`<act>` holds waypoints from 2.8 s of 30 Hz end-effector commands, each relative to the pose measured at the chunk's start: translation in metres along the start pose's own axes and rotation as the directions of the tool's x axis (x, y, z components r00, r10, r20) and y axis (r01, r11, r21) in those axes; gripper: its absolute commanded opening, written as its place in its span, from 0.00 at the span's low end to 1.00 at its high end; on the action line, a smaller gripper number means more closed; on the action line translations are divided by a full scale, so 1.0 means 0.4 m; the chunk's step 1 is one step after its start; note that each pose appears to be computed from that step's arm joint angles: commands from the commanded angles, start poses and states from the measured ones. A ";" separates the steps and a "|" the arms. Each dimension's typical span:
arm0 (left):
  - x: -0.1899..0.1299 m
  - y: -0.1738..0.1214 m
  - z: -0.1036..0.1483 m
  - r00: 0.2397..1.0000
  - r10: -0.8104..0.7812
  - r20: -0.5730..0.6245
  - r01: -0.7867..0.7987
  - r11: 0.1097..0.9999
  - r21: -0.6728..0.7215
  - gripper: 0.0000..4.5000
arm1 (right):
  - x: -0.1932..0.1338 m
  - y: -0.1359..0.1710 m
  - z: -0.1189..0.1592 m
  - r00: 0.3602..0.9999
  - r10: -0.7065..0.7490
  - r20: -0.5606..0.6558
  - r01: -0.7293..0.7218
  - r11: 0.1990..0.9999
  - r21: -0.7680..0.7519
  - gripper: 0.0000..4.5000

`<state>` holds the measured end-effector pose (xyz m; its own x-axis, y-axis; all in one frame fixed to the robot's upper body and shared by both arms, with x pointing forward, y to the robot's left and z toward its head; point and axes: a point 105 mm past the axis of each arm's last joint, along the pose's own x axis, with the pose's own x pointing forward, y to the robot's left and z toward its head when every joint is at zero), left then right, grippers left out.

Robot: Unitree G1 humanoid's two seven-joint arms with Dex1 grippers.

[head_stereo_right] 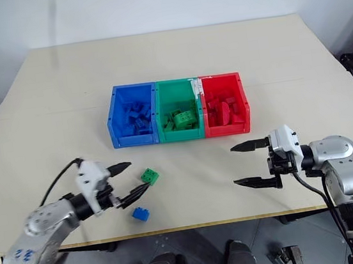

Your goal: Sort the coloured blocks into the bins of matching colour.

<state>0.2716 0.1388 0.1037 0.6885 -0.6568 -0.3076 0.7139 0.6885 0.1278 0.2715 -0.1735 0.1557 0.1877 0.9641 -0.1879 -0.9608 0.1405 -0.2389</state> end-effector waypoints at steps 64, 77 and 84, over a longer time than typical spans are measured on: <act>-0.255 0.096 0.005 0.953 -0.288 0.090 0.255 0.928 0.271 0.99 | -0.004 0.040 0.006 0.998 -0.042 0.043 0.042 0.999 -0.001 1.00; -0.075 -0.016 -0.042 0.813 -0.547 -0.200 0.581 0.730 0.360 0.99 | -0.009 0.130 -0.012 0.999 0.053 -0.008 -0.052 0.998 0.047 1.00; -0.068 -0.027 -0.072 0.757 -0.589 -0.282 0.653 0.670 0.353 0.66 | -0.016 0.122 -0.016 1.000 0.006 -0.020 -0.006 1.000 0.014 1.00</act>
<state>0.2466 0.1549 0.0910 0.0979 -0.8352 -0.5411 0.9679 -0.0466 0.2471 0.2246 -0.1740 0.1313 0.1686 0.9603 -0.2222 -0.9766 0.1323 -0.1694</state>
